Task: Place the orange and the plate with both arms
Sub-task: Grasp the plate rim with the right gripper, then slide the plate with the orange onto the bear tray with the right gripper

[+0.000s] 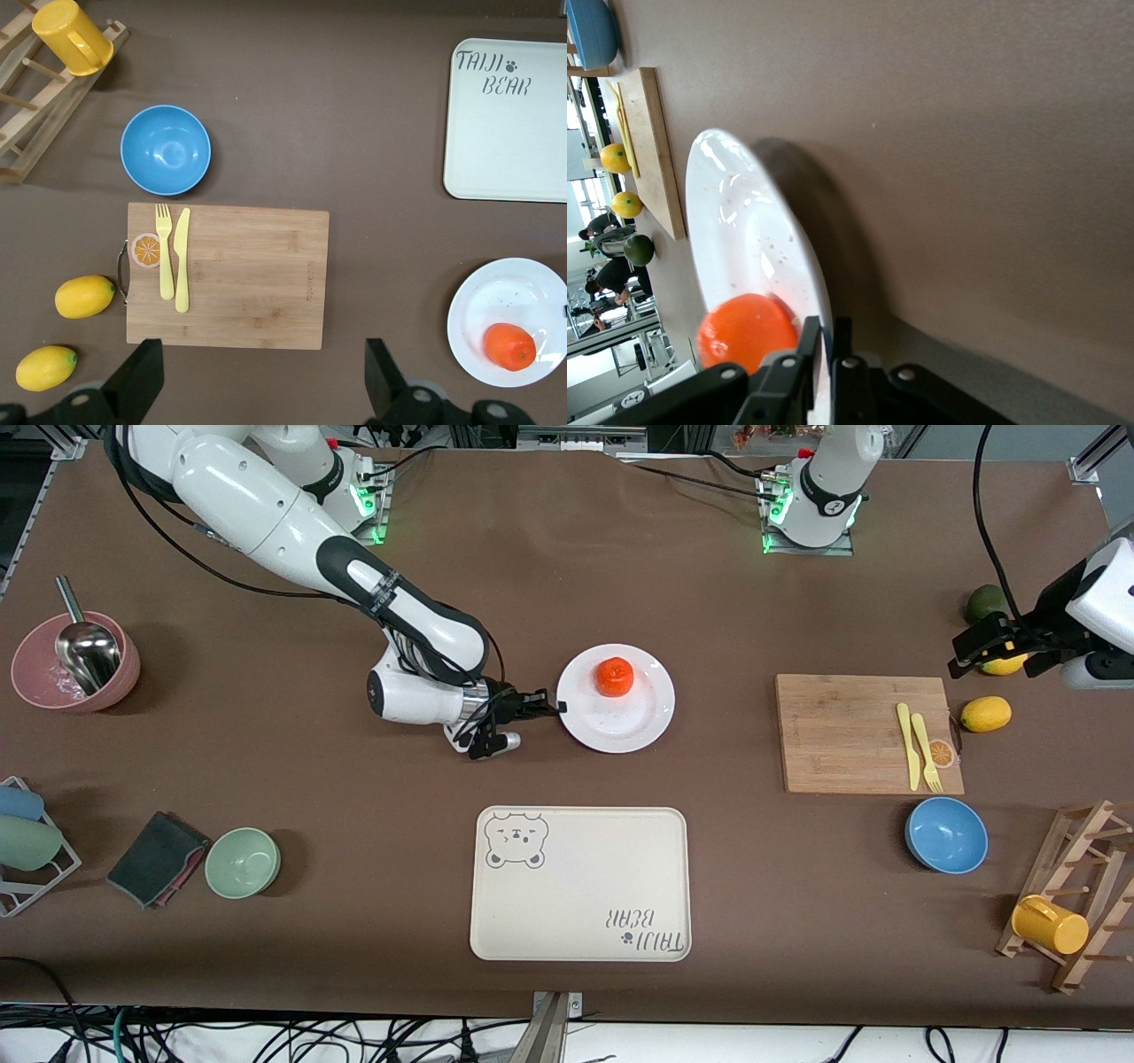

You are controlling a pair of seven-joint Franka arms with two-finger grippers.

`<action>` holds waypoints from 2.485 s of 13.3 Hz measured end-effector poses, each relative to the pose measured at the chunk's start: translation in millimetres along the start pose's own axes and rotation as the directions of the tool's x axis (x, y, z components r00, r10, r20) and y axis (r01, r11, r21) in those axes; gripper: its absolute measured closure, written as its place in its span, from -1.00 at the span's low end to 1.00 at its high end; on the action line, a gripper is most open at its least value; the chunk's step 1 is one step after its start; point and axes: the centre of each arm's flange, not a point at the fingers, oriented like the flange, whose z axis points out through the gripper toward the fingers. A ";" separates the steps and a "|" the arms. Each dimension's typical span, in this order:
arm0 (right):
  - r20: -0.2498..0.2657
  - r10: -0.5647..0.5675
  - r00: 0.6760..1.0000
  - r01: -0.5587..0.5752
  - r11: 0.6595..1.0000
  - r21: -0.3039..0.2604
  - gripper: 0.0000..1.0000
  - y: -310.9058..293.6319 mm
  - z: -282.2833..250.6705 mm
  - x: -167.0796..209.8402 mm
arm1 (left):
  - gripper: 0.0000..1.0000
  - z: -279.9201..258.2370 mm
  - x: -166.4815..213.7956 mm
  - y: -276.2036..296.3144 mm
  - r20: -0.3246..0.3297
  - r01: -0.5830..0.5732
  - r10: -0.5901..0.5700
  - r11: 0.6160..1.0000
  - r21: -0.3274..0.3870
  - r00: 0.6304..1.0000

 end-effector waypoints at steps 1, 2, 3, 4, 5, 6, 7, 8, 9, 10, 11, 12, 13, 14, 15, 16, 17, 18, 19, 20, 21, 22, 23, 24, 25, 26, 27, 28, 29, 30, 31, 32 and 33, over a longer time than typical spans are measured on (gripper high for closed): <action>-0.002 -0.006 1.000 0.006 1.000 0.004 0.89 -3.3 -0.1 0.6 | -1.00 0.0 0.0 -0.1 0.000 0.000 0.000 1.000 0.000 1.000; -0.002 -0.008 1.000 0.008 1.000 0.006 0.91 -5.1 0.0 0.8 | -1.00 0.1 0.0 -0.8 0.000 0.001 -0.001 1.000 0.000 1.000; -0.002 -0.009 1.000 0.009 1.000 0.007 0.91 -5.6 0.1 0.8 | -1.00 0.2 0.1 -1.6 0.000 0.003 -0.003 1.000 0.000 1.000; -0.002 -0.009 1.000 0.009 1.000 0.007 0.91 -5.6 0.1 0.8 | -1.00 0.2 0.1 -2.3 0.001 0.004 -0.004 1.000 0.000 1.000; -0.002 -0.011 1.000 0.011 1.000 0.007 0.91 -5.6 0.1 0.8 | -1.00 0.4 0.1 -2.8 0.001 0.004 -0.004 1.000 0.000 1.000; -0.003 -0.019 1.000 0.019 1.000 0.007 0.91 -5.6 0.0 0.9 | -1.00 0.7 0.1 -3.2 0.001 0.004 -0.004 1.000 0.000 1.000; -0.005 -0.032 0.999 0.032 0.999 0.006 0.91 -5.5 -0.3 1.2 | -1.00 1.0 0.1 -3.6 0.002 0.004 -0.004 1.000 0.001 1.000; -0.008 -0.050 0.999 0.050 0.999 0.005 0.91 -5.1 -1.0 1.8 | -1.00 1.4 0.1 -4.4 0.002 0.002 -0.002 1.000 0.008 1.000; -0.012 -0.069 0.998 0.069 0.998 0.004 0.91 -4.1 -2.1 2.8 | -1.00 1.6 0.2 -5.8 0.002 -0.002 0.002 1.000 0.028 1.000; -0.019 -0.083 0.996 0.083 0.997 0.003 0.91 -2.5 -4.0 4.3 | -1.00 1.6 0.2 -6.5 0.001 -0.005 0.005 0.999 0.042 1.000; -0.028 -0.088 0.996 0.088 0.996 0.004 0.91 -0.8 -6.5 6.4 | -1.00 1.7 0.2 -6.3 0.001 -0.007 0.007 0.999 0.046 1.000; -0.038 -0.087 0.995 0.088 0.996 0.007 0.91 0.2 -9.7 9.2 | -1.00 1.9 0.1 -6.2 0.002 -0.008 0.008 0.999 0.046 1.000; -0.051 -0.080 0.996 0.081 0.997 0.013 0.91 0.4 -12.9 12.3 | -1.00 2.0 0.1 -6.2 0.002 -0.008 0.008 0.999 0.047 1.000; -0.067 -0.067 0.995 0.069 0.997 0.021 0.91 -0.5 -16.3 16.3 | -1.00 2.1 0.1 -6.2 0.002 -0.008 0.008 0.999 0.047 1.000; -0.086 -0.051 0.995 0.054 0.998 0.031 0.91 -2.2 -19.6 20.5 | -1.00 2.2 0.0 -6.2 0.002 -0.008 0.008 0.999 0.047 1.000; -0.102 -0.037 0.994 0.041 0.998 0.042 0.91 -4.5 -22.7 24.4 | -1.00 2.2 0.0 -6.2 0.003 -0.008 0.008 0.999 0.047 1.000; -0.114 -0.026 0.993 0.032 0.998 0.052 0.91 -6.7 -25.1 27.8 | -1.00 2.3 0.0 -6.2 0.003 -0.008 0.008 0.999 0.047 1.000; -0.125 -0.021 0.992 0.029 0.998 0.059 0.91 -9.4 -27.9 31.4 | -1.00 2.4 0.0 -6.2 0.003 -0.008 0.008 0.999 0.047 1.000; -0.138 -0.014 0.990 0.024 0.997 0.068 0.91 -12.0 -30.9 35.4 | -1.00 2.4 0.0 -6.2 0.003 -0.008 0.008 0.999 0.047 1.000; -0.151 -0.012 0.989 0.023 0.997 0.075 0.91 -15.2 -34.4 39.8 | -1.00 2.4 0.0 -6.2 0.003 -0.008 0.008 0.999 0.047 1.000; -0.161 -0.012 0.987 0.026 0.996 0.081 0.91 -18.4 -37.8 43.9 | -1.00 2.5 -0.1 -6.2 0.003 -0.008 0.008 0.999 0.047 1.000; -0.171 -0.013 0.985 0.028 0.996 0.086 0.91 -21.1 -40.8 47.5 | -1.00 2.5 -0.1 -6.2 0.003 -0.008 0.008 0.999 0.047 1.000; -0.178 -0.015 0.984 0.031 0.996 0.089 0.91 -23.4 -43.4 50.6 | -1.00 2.5 -0.1 -6.2 0.003 -0.009 0.008 0.999 0.047 1.000; -0.189 -0.016 0.982 0.034 0.995 0.093 0.91 -25.8 -47.3 54.8 | -1.00 2.5 -0.1 -6.2 0.003 -0.009 0.008 0.999 0.047 1.000; -0.207 -0.015 0.978 0.036 0.994 0.100 0.91 -29.3 -54.0 61.4 | -1.00 2.6 -0.1 -6.2 0.004 -0.009 0.008 0.999 0.047 1.000; -0.230 -0.009 0.973 0.035 0.993 0.111 0.91 -34.2 -63.9 70.8 | -1.00 2.6 -0.1 -6.2 0.004 -0.009 0.008 0.999 0.047 1.000; -0.255 0.003 0.967 0.029 0.992 0.123 0.91 -39.1 -74.8 80.9 | -1.00 2.6 -0.2 -6.2 0.004 -0.008 0.008 0.999 0.047 1.000; -0.278 0.020 0.961 0.018 0.991 0.134 0.91 -42.4 -85.4 90.8 | -1.00 2.6 -0.2 -6.2 0.004 -0.009 0.008 0.999 0.047 1.000; -0.301 0.036 0.953 0.007 0.990 0.143 0.91 -42.5 -95.8 101.2 | -1.00 2.7 -0.2 -6.2 0.004 -0.009 0.008 0.999 0.047 1.000; -0.321 0.059 0.945 -0.009 0.988 0.153 0.91 -40.2 -104.5 111.4 | -1.00 2.7 -0.2 -6.2 0.004 -0.009 0.008 0.999 0.047 1.000; -0.337 0.085 0.938 -0.029 0.986 0.166 0.91 -35.9 -110.9 121.4 | -1.00 2.7 -0.2 -6.2 0.004 -0.009 0.008 0.999 0.047 1.000; -0.351 0.111 0.930 -0.050 0.983 0.178 0.91 -30.8 -115.4 131.4 | -1.00 2.7 -0.2 -6.2 0.004 -0.009 0.008 0.999 0.047 1.000; -0.367 0.129 0.921 -0.065 0.981 0.183 0.91 -23.5 -118.2 141.8 | -1.00 2.7 -0.2 -6.2 0.004 -0.009 0.008 0.999 0.047 1.000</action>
